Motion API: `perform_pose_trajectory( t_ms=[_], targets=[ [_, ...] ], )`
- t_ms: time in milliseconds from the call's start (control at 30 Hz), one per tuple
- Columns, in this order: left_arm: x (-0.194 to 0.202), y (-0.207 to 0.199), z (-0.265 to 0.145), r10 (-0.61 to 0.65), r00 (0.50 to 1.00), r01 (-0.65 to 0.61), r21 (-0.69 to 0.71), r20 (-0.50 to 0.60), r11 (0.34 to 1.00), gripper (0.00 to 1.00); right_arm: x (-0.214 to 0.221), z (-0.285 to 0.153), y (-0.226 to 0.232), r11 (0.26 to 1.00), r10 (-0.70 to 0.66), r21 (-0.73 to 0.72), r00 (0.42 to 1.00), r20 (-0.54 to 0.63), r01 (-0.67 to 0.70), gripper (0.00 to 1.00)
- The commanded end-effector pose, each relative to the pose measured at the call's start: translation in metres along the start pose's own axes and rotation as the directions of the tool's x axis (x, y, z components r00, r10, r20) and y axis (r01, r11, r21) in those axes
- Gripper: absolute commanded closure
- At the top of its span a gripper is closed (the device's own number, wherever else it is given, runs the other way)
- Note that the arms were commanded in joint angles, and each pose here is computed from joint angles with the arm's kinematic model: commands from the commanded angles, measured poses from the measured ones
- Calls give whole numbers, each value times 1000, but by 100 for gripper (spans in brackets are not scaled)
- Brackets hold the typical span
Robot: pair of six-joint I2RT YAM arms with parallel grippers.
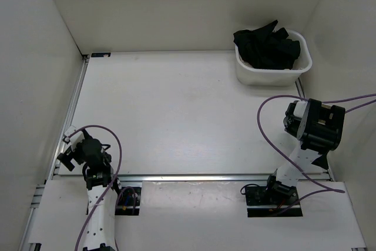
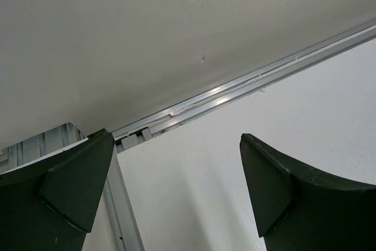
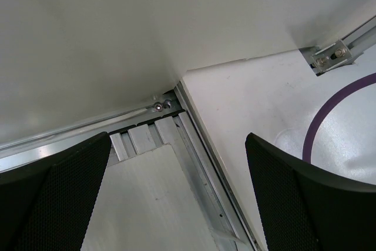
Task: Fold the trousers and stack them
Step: Grab the trousers from the pile
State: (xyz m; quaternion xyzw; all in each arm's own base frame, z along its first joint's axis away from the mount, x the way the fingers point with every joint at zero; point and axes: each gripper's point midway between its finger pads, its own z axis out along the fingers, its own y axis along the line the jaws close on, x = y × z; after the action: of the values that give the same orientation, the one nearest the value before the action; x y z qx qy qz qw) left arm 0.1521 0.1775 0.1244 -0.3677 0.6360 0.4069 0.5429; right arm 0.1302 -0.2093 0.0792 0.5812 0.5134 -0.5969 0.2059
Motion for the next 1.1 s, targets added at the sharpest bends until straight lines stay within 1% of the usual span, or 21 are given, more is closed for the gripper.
perform_pose_trajectory(
  t_ms=[0, 200, 233, 267, 367, 433, 467, 500, 533, 567, 600, 633, 667, 733, 800, 833, 867, 933, 967, 1000, 1067],
  targets=[
    [63, 3, -2, 105, 991, -105, 6, -78, 994, 0, -14, 0, -15, 999, -27, 27, 999, 32, 26, 1],
    [64, 5, -2, 113, 990, -114, -6, -83, 994, 0, -21, -1, -14, 998, -69, 14, 997, 46, 68, 1],
    [55, 7, -1, 89, 994, -91, -24, -66, 996, 0, -38, -8, -1, 997, -69, -18, 996, 57, 70, 1],
    [47, 6, 0, 73, 996, -75, -25, -55, 997, 0, -51, -11, 0, 980, -197, -25, 978, 71, 199, 1],
    [-4, -25, 2, -66, 997, 60, 125, 42, 990, 0, -107, -40, 26, 953, -269, -103, 954, 133, 283, 1],
    [-50, -74, -15, -130, 988, 81, 427, 87, 901, 0, -141, -73, 33, 940, -248, -198, 955, 165, 279, 1],
    [-64, -100, -33, -140, 986, 59, 582, 94, 811, 0, -157, -89, 28, 934, -207, -257, 963, 174, 247, 1],
    [-69, -126, -57, -131, 987, 25, 733, 88, 679, 0, -172, -124, 29, 900, -184, -341, 946, 266, 270, 1],
    [-92, -152, -106, -147, 984, -28, 905, 100, 424, 0, -192, -154, 35, 881, -75, -426, 950, 304, 206, 1],
    [-82, -156, -121, -86, 995, -24, 941, 56, 339, 0, -211, -180, 28, 848, 5, -500, 941, 338, 175, 1],
    [-88, -160, -127, -74, 996, -24, 954, 48, 300, 0, -218, -223, 21, 763, -141, -484, 842, 521, 427, 1],
    [-112, -159, -130, -105, 992, -36, 956, 70, 292, 0, -230, -244, 17, 708, -100, -555, 841, 532, 436, 1],
    [-121, -160, -129, -107, 992, -37, 956, 72, 292, 0, -217, -307, 47, 430, -12, -787, 875, 484, 442, 1],
    [-128, -167, -129, -89, 994, -33, 963, 59, 267, 0, -214, -365, 55, 49, 17, -876, 877, 481, 480, 1],
    [-139, -170, -133, -84, 995, -34, 970, 55, 239, 0, -242, -402, 62, -142, 66, -920, 931, 359, 364, 1],
    [-140, -172, -135, -75, 996, -31, 975, 49, 221, 0, -233, -408, 87, -151, 12, -920, 931, 364, 362, 1],
    [-150, -172, -138, -81, 995, -36, 979, 53, 203, 0, -273, -404, 92, -132, 38, -942, 951, 306, 308, 1],
    [-140, -180, -140, -22, 1000, -8, 986, 11, 167, 0, -256, -411, 149, -111, -67, -959, 960, 271, 263, 1],
    [-145, -182, -145, -15, 1000, -5, 991, 7, 130, 0, -292, -413, 153, -134, -26, -969, 977, 212, 206, 1],
    [-144, -185, -147, 1, 1000, 4, 994, -5, 112, 0, -265, -417, 193, -142, -87, -970, 974, 211, 198, 1],
    [-135, -191, -151, 54, 998, 38, 997, -42, 72, 0, -257, -412, 227, -162, -113, -982, 987, 118, 99, 1]
  ],
)
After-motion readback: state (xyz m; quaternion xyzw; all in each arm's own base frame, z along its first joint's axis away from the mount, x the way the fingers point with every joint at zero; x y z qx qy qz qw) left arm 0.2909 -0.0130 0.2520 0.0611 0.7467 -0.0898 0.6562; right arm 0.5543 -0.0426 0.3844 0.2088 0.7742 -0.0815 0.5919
